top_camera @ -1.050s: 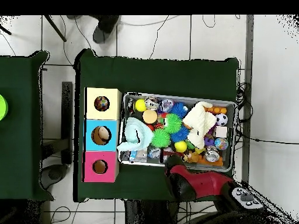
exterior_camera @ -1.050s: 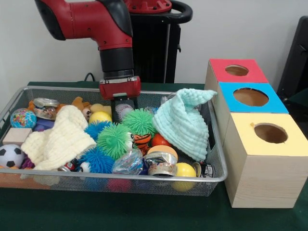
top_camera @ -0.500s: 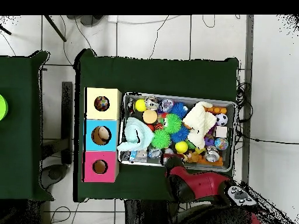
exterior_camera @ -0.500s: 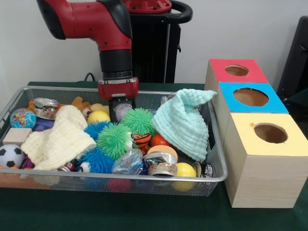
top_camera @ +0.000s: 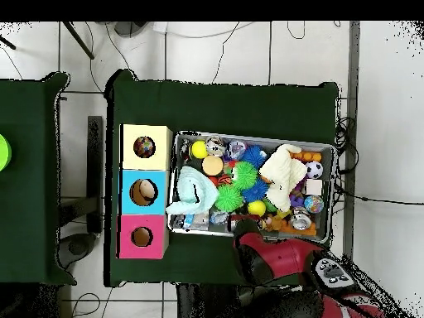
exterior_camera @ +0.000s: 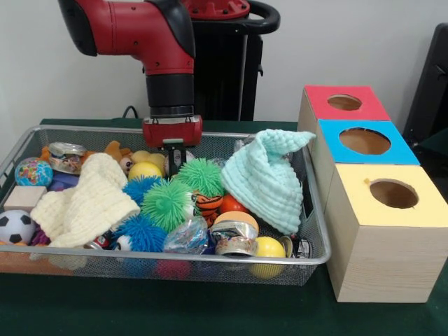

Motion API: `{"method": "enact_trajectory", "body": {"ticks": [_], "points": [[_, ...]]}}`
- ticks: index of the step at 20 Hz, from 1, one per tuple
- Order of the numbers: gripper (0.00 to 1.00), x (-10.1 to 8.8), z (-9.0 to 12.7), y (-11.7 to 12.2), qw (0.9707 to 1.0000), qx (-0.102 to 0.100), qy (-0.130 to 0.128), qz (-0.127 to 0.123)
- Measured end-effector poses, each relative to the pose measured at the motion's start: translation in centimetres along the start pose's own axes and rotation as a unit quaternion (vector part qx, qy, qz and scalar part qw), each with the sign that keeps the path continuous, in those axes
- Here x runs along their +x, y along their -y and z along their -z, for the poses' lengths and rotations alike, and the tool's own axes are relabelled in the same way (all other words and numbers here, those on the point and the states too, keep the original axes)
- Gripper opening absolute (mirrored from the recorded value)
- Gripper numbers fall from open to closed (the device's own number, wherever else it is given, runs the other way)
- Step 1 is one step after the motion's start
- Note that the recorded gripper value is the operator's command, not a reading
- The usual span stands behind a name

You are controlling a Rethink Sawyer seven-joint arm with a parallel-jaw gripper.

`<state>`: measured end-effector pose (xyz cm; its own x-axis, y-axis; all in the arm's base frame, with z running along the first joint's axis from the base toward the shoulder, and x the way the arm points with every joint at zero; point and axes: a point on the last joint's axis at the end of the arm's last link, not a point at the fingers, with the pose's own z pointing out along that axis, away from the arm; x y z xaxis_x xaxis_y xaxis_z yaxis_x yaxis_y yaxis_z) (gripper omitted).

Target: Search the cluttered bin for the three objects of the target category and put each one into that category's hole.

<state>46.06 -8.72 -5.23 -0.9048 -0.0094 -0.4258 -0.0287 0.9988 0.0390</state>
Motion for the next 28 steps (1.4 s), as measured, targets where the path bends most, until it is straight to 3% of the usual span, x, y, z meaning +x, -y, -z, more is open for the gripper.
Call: {"method": "enact_trajectory", "body": {"ticks": [21, 25, 28], "points": [[0.00, 0.1, 0.2, 1.5, 0.9999, 0.006, 0.002, -0.016], [0.00, -0.8, 1.4, 1.9, 0.9987, 0.003, -0.019, -0.047], [0.00, -2.3, 3.2, 2.5, 0.9939, 0.006, -0.056, -0.095]]}}
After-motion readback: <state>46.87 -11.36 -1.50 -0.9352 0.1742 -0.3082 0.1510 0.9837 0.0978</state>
